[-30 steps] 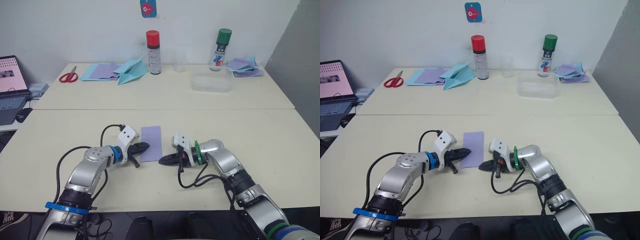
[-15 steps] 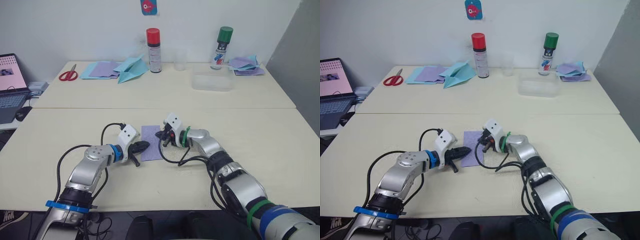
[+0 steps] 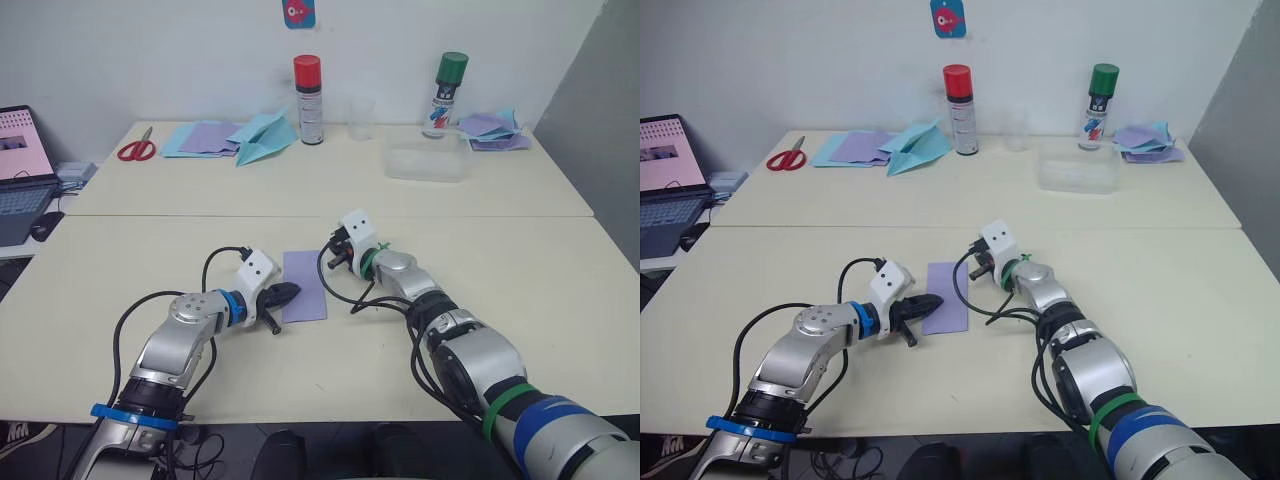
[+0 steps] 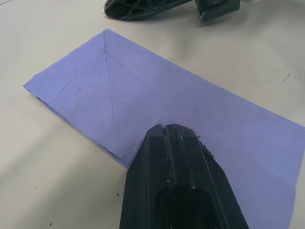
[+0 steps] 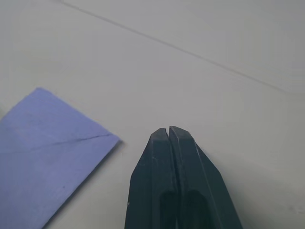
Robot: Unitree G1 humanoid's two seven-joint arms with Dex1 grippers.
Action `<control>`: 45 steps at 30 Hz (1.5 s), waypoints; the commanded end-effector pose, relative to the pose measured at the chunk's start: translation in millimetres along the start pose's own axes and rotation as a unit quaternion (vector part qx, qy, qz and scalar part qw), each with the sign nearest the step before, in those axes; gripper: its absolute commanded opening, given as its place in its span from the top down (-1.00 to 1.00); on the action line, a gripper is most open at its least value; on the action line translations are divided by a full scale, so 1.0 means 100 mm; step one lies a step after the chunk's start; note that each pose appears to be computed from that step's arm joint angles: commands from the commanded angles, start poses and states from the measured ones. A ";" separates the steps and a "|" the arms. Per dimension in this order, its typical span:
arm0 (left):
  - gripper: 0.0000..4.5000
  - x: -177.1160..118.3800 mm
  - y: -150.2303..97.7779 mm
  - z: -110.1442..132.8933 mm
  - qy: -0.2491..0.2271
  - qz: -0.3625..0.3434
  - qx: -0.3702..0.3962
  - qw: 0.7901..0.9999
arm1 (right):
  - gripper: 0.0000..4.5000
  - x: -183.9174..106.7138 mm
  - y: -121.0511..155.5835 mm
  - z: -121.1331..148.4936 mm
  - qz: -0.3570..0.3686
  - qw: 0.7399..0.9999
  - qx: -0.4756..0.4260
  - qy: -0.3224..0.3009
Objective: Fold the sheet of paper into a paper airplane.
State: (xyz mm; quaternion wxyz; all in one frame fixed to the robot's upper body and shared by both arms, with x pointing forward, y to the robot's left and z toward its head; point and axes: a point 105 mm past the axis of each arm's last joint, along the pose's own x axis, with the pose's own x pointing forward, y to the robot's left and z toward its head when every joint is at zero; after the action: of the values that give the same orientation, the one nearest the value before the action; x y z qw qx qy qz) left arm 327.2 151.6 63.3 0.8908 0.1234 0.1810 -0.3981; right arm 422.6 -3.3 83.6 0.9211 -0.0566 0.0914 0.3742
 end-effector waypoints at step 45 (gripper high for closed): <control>1.00 -0.60 0.23 0.32 -0.097 0.035 -0.041 0.994 | 0.08 -0.67 0.61 0.34 0.200 0.977 -0.070 -0.015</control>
State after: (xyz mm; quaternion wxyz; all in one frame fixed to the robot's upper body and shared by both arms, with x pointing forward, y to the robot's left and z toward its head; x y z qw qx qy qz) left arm 314.8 198.8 114.7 0.9241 0.0467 0.1187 -0.3603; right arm 341.1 -3.0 115.2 0.8259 -0.1020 0.0859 0.5479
